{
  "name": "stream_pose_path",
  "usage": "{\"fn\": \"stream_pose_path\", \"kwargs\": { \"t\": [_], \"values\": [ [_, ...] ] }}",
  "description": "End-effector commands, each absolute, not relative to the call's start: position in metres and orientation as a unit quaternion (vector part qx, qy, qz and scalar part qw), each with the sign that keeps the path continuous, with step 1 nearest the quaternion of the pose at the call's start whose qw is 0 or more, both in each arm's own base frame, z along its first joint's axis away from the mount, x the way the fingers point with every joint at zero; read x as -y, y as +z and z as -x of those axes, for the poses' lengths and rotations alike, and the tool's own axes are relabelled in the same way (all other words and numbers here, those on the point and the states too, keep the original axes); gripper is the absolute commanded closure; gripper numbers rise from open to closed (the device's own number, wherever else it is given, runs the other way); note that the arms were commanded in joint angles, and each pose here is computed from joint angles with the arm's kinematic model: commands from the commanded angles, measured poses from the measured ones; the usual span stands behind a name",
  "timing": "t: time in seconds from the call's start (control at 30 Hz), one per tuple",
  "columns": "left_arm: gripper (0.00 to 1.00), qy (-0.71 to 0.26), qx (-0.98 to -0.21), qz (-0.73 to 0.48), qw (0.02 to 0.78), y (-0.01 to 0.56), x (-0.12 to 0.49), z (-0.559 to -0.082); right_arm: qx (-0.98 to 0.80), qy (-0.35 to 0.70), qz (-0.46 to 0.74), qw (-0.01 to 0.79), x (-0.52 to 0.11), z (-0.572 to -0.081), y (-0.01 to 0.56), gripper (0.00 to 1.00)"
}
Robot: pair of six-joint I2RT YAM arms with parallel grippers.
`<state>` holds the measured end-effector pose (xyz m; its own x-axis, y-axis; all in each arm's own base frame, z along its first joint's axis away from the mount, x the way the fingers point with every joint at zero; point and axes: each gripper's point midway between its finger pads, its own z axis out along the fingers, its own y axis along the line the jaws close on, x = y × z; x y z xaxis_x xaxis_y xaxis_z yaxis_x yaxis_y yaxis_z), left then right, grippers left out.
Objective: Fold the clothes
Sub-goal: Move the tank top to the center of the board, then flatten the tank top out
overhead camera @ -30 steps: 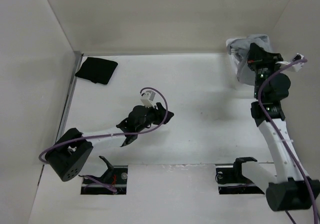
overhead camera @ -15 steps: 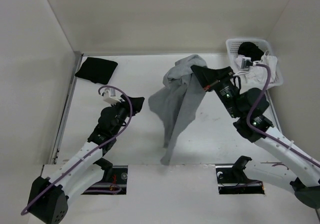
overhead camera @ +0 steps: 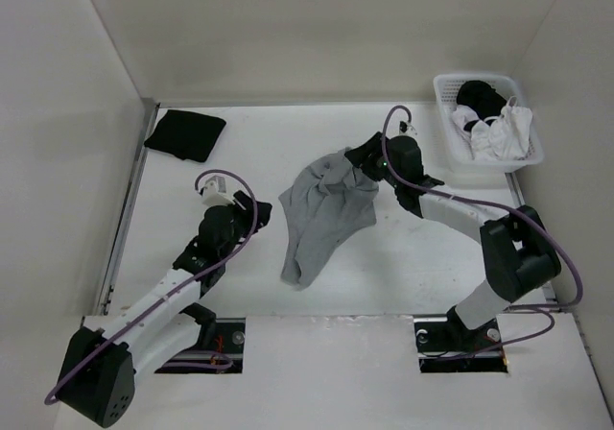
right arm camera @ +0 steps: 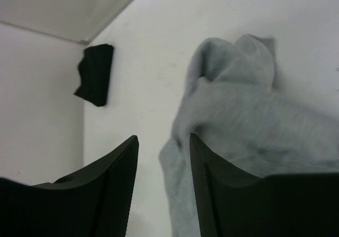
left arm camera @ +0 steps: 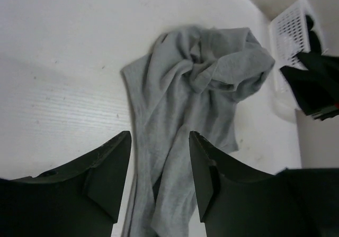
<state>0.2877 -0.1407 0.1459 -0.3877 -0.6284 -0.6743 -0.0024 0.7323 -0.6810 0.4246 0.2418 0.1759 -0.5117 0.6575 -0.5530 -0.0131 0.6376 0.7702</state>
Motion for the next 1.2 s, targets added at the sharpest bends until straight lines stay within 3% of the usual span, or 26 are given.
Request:
{"fn": "stream_pose_path", "kwargs": {
  "t": [0.0,0.03,0.07,0.17,0.2,0.23,0.3,0.37,0.43,0.63,1.03,1.17],
  "values": [
    [0.55,-0.257,-0.821,0.179,0.478,0.110,0.147,-0.277,-0.755,0.359,-0.178,0.519,-0.226,-0.423,0.221,0.42],
    [0.56,-0.241,-0.836,0.168,0.464,0.096,0.149,-0.270,-0.772,0.338,-0.149,0.517,-0.233,-0.403,0.214,0.41],
    [0.59,-0.225,-0.856,0.151,0.440,0.080,0.154,-0.259,-0.797,0.318,-0.114,0.500,-0.243,-0.380,0.200,0.48],
    [0.61,-0.210,-0.897,0.101,0.375,0.052,0.171,-0.225,-0.851,0.282,-0.032,0.442,-0.267,-0.315,0.156,0.84],
    [0.62,-0.208,-0.906,0.086,0.357,0.045,0.175,-0.213,-0.866,0.276,-0.010,0.416,-0.274,-0.286,0.139,0.91],
    [0.63,-0.211,-0.914,0.078,0.339,0.040,0.179,-0.199,-0.877,0.274,0.002,0.395,-0.278,-0.264,0.126,0.91],
    [0.62,-0.219,-0.919,0.076,0.318,0.034,0.181,-0.179,-0.886,0.282,0.027,0.367,-0.289,-0.225,0.110,0.86],
    [0.60,-0.234,-0.921,0.086,0.299,0.035,0.183,-0.162,-0.892,0.293,0.042,0.343,-0.297,-0.183,0.099,0.67],
    [0.58,-0.239,-0.922,0.090,0.291,0.037,0.182,-0.155,-0.890,0.317,0.047,0.325,-0.307,-0.158,0.097,0.56],
    [0.57,-0.246,-0.927,0.098,0.264,0.027,0.183,-0.143,-0.890,0.347,0.047,0.290,-0.333,-0.129,0.077,0.43],
    [0.60,-0.251,-0.925,0.115,0.262,0.009,0.188,-0.147,-0.884,0.367,0.022,0.290,-0.364,-0.146,0.044,0.39],
    [0.73,-0.252,-0.924,0.118,0.263,0.006,0.190,-0.151,-0.884,0.366,0.006,0.292,-0.364,-0.152,0.037,0.48]
  ]
}}
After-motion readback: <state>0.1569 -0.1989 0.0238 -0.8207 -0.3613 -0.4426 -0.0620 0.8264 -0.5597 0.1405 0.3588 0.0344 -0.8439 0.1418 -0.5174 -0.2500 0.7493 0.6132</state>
